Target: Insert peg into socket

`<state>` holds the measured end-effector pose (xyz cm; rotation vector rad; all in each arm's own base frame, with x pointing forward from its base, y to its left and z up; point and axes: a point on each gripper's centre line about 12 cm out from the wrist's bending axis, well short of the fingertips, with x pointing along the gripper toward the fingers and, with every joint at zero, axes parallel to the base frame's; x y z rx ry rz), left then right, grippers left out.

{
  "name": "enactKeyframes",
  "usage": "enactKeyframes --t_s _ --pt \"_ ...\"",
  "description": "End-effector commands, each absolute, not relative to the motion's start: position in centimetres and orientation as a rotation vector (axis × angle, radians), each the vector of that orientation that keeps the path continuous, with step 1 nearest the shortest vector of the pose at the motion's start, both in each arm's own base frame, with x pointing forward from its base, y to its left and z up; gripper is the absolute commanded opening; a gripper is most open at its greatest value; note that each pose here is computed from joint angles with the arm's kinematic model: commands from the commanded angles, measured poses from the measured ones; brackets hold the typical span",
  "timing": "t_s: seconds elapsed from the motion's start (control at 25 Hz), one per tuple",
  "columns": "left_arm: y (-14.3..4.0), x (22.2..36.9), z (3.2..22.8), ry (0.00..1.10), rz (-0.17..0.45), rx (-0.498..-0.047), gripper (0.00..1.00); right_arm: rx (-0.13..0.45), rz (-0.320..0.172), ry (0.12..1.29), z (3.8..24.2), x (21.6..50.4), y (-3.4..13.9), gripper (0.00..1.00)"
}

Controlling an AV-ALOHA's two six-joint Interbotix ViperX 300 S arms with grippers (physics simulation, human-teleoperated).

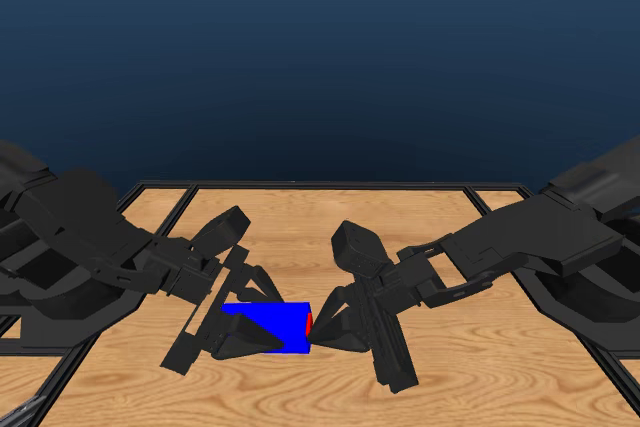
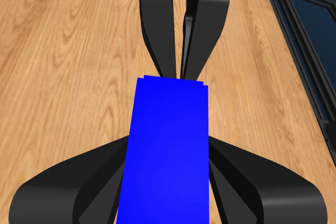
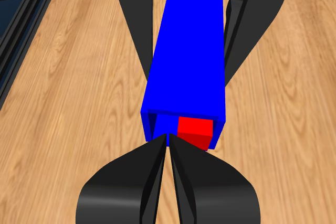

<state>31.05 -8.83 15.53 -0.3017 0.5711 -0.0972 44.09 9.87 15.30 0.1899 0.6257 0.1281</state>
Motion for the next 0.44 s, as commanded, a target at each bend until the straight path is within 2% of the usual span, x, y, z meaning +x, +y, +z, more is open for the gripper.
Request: enactKeyframes --t_s 0.04,0.08,0.16,0.2,0.28,0.32,0.36,0.44 --pt "-8.5 32.1 16.8 0.506 -0.094 -0.305 0.0 0.202 0.122 0.582 16.5 44.8 9.5 0.0" --pt "-8.7 31.7 16.4 0.523 -0.095 -0.308 0.0 0.201 0.129 0.6 16.0 44.4 9.9 0.0" --pt "-8.7 31.3 15.8 0.555 -0.099 -0.299 0.0 0.228 0.106 0.618 15.8 43.3 9.1 0.0" --pt "-8.8 31.7 16.9 0.517 -0.103 -0.311 0.0 0.233 0.106 0.623 15.5 43.0 9.2 0.0" --pt "-8.8 31.5 16.4 0.534 -0.103 -0.31 0.0 0.263 0.093 0.637 15.3 41.3 8.9 0.0" --pt "-8.8 31.6 16.6 0.527 -0.102 -0.315 0.0 0.277 0.083 0.662 14.5 40.2 8.8 0.0" --pt "-8.8 31.8 17.1 0.52 -0.107 -0.323 0.0 0.284 0.087 0.657 14.6 39.7 9.0 0.0" --pt "-8.9 31.7 16.6 0.522 -0.104 -0.319 0.0 0.335 0.062 0.629 14.4 38.4 8.5 0.0"
